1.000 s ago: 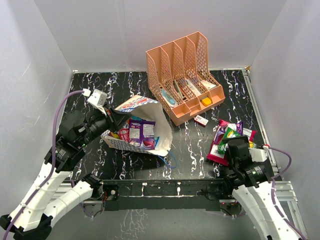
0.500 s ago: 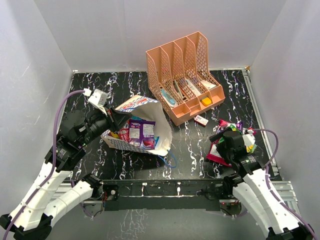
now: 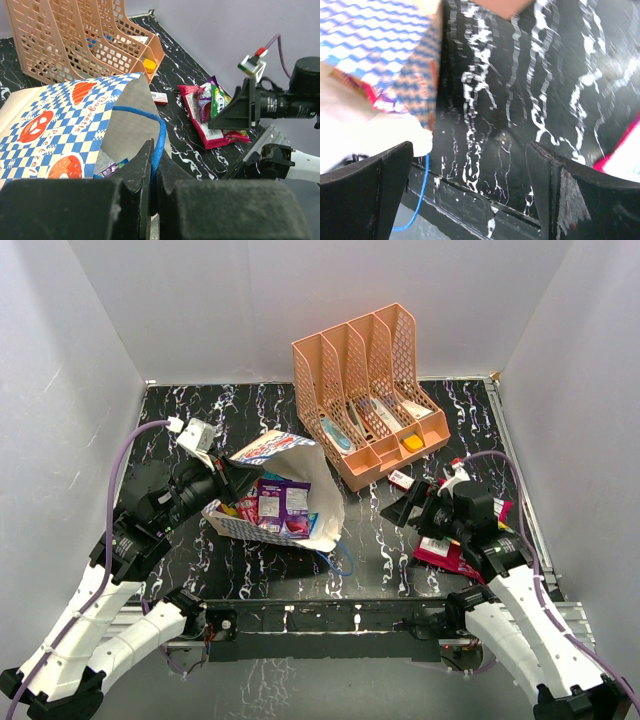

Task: Take the snacks out of the paper bag
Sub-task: Place the snack at the center of the board, then take out the snack from the paper bag.

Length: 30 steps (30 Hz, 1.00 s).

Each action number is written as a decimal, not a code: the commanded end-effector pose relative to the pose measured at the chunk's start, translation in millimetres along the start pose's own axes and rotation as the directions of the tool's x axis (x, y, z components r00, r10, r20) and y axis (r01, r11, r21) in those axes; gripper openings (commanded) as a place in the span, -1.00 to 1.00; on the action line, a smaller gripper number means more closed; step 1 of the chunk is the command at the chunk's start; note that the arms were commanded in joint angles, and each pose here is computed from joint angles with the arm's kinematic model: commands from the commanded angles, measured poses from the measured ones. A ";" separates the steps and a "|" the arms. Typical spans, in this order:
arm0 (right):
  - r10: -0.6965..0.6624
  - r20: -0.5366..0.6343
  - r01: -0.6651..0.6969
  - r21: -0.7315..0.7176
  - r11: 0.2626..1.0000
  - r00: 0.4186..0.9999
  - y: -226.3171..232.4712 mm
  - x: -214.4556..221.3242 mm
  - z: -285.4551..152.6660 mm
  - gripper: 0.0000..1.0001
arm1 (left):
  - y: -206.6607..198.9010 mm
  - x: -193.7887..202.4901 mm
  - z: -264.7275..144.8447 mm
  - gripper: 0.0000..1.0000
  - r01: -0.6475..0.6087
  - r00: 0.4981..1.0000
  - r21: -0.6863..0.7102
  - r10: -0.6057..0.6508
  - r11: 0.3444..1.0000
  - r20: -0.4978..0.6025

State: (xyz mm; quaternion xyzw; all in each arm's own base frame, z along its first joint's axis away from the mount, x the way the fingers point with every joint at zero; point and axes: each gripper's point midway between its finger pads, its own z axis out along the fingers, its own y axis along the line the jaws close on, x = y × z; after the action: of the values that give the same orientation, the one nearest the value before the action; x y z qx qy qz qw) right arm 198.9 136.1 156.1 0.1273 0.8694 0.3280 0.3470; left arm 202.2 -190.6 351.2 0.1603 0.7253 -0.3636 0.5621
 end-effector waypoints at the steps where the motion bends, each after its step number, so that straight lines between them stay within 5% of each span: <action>1: -0.355 0.165 0.389 -0.283 0.877 0.920 73.4 -40.0 -16.8 0.96 | -13.6 -8.4 -2.6 -1.00 0.007 1.000 0.060 -0.008 0.998 0.022; 8: -0.487 0.233 0.538 -0.448 0.714 0.842 160.3 -24.1 -6.7 0.74 | -22.5 0.9 0.0 -1.00 0.064 0.998 0.111 -0.064 0.992 -0.011; 14: -0.595 0.331 0.681 -0.342 0.647 0.732 216.3 26.9 27.8 0.39 | -27.1 12.7 -2.8 -1.00 0.110 0.993 0.138 -0.104 0.984 -0.048; 18: -0.606 0.378 0.702 -0.209 0.681 0.700 221.1 28.8 64.6 -0.36 | -37.4 17.9 -5.7 -1.00 0.136 0.988 0.185 -0.120 0.973 -0.098; 25: -0.650 0.397 0.761 -0.291 0.580 0.648 244.1 82.9 98.8 -0.36 | -41.2 8.9 -10.7 -1.00 0.143 0.989 0.190 -0.131 0.971 -0.072; 30: -0.587 0.420 0.713 -0.528 0.462 0.692 280.1 148.5 80.5 -0.34 | -41.0 13.8 -8.6 -1.00 0.146 0.988 0.196 -0.131 0.970 -0.086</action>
State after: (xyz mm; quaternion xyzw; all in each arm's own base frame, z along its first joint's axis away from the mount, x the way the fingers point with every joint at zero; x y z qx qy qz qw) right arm 177.7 409.6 163.1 -0.3207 0.7334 0.3191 0.5075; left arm 175.7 -211.8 340.8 0.1652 0.7311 -0.4462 0.4891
